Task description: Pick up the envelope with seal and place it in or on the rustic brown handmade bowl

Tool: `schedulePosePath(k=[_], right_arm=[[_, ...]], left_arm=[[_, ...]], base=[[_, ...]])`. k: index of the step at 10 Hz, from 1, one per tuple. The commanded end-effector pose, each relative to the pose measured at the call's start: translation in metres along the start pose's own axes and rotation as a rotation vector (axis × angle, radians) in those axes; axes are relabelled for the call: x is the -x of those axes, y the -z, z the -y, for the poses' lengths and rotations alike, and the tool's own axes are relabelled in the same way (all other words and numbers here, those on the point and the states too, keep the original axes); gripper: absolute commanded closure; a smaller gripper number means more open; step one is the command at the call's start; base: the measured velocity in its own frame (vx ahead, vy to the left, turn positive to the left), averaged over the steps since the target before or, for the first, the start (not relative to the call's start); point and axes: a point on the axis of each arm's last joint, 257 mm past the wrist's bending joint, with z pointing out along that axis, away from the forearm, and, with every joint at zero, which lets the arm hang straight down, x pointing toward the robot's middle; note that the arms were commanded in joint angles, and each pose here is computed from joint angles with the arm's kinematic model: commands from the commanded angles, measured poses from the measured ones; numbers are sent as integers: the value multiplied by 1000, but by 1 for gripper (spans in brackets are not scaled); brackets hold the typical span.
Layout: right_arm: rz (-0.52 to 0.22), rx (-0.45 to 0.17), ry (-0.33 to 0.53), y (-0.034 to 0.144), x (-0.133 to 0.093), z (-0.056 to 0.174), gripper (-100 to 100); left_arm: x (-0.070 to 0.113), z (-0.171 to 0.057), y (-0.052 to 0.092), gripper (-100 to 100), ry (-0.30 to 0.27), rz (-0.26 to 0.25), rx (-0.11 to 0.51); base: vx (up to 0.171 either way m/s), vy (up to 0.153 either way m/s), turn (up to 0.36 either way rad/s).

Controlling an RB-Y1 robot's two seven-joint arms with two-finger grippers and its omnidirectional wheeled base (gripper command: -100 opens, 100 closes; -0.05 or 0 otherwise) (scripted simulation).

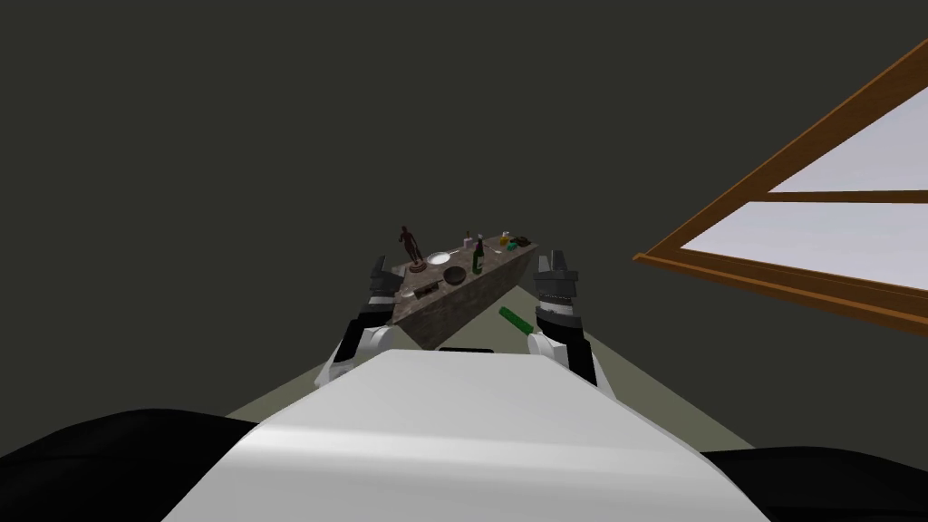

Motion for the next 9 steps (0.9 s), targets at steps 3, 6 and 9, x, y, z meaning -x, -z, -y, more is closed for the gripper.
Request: schedulePosePath(k=[3, 6, 9], right_arm=[[0, 0, 0, 0, 0, 0, 0], [0, 0, 0, 0, 0, 0, 0], [0, 0, 0, 0, 0, 0, 0]], left_arm=[[2, -20, -6, -100, 94, -15, 95], [2, -31, -8, -100, 138, -21, 148], [2, -49, -11, -100, 225, -33, 236]], base=[[31, -52, 39], [34, -47, 36], [34, -52, 40]])
